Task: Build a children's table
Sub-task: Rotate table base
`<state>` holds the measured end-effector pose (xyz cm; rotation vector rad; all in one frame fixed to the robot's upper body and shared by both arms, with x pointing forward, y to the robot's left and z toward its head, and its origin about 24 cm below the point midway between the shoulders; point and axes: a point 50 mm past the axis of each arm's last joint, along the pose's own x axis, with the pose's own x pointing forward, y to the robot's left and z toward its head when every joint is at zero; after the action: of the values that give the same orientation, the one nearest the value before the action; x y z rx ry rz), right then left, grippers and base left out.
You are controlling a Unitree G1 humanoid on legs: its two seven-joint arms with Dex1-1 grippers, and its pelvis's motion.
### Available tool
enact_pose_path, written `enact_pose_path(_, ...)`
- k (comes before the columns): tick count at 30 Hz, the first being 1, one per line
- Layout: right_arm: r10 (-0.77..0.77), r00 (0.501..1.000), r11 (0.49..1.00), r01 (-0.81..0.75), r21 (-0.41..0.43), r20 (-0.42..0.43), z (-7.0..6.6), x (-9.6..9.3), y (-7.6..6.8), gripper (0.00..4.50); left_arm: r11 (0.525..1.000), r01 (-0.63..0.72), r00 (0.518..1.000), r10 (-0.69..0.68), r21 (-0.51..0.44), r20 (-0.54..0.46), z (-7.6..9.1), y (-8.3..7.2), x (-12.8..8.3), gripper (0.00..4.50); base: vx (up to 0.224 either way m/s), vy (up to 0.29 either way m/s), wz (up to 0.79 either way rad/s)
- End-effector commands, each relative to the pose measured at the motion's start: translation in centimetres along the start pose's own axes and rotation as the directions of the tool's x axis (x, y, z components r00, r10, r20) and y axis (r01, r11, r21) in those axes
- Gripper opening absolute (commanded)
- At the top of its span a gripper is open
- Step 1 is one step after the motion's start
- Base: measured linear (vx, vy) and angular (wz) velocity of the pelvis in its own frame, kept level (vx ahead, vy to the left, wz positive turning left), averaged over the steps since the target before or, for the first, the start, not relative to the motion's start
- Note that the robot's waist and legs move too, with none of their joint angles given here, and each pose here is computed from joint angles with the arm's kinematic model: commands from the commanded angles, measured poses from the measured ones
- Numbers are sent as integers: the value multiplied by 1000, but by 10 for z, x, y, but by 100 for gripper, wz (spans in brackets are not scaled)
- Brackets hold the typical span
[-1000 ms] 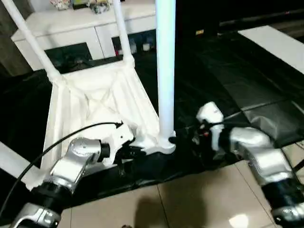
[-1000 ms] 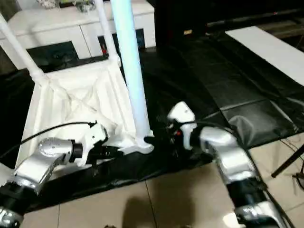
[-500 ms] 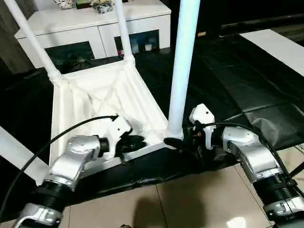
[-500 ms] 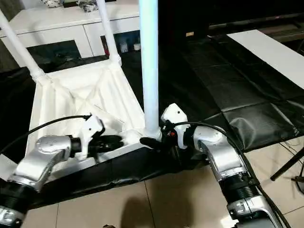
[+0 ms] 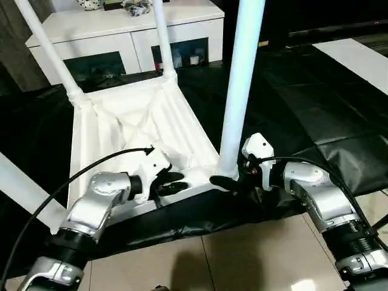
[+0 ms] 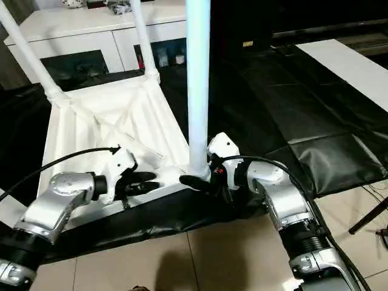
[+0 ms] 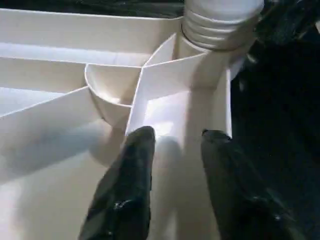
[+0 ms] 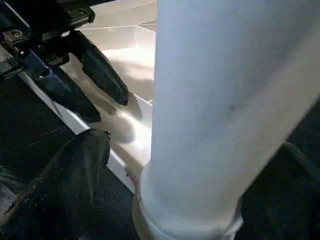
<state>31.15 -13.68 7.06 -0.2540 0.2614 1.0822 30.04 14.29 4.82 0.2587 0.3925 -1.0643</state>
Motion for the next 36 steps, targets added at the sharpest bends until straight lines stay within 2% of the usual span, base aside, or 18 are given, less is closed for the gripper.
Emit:
enact_pose_path(1, -4, 1000, 999, 4, -33, 15, 8, 1, -3, 450, 999, 49, 999, -49, 0, 2, 3, -3, 3, 211, 0, 0, 0)
enact_pose_path(5, -8, 1000, 999, 8, -33, 13, 7, -1, -4, 450, 997, 73, 997, -73, -15, 8, 4, -6, 4, 216, 0, 0, 0)
enact_pose_path(11, -16, 1000, 999, 16, -33, 11, 7, -2, -5, 450, 991, 104, 991, -96, -83, 97, 15, -9, 3, 216, 0, 0, 0)
enact_pose_path(14, -16, 1000, 999, 16, -33, 11, 7, -2, -6, 450, 988, 126, 988, -117, -87, 102, 17, -11, 3, 216, 0, 0, 0)
enact_pose_path(17, -15, 1000, 999, 15, -37, 11, 7, -2, -6, 450, 986, 149, 988, -146, -75, 45, 10, -16, 3, 216, 0, 0, 0)
enact_pose_path(20, -15, 1000, 999, 15, -37, 12, 7, -2, -5, 450, 992, 115, 993, -116, -54, -16, 1, -14, 3, 216, 0, 0, 0)
enact_pose_path(23, -14, 1000, 999, 15, -38, 10, 7, -2, -6, 450, 997, 61, 995, -64, -48, -73, -7, -10, 3, 180, 0, 0, 0)
enact_pose_path(26, -17, 1000, 999, 17, -39, 8, 7, -3, -6, 450, 997, 40, 996, -44, -63, -77, -7, -9, 3, 178, 0, 0, 0)
enact_pose_path(31, -18, 1000, 999, 18, -39, 3, 5, -4, -7, 450, 997, 1, 996, -8, -82, -92, -10, -6, 5, 133, 0, 0, 0)
enact_pose_path(32, -17, 1000, 999, 17, -40, 1, 5, -4, -7, 450, 997, -3, 997, -4, -76, -82, -10, -6, 5, 108, 0, 0, 0)
enact_pose_path(36, -13, 1000, 999, 13, -42, -14, 2, -4, -7, 450, 997, 6, 997, -11, -75, -73, -10, -7, 7, 93, 0, 0, 0)
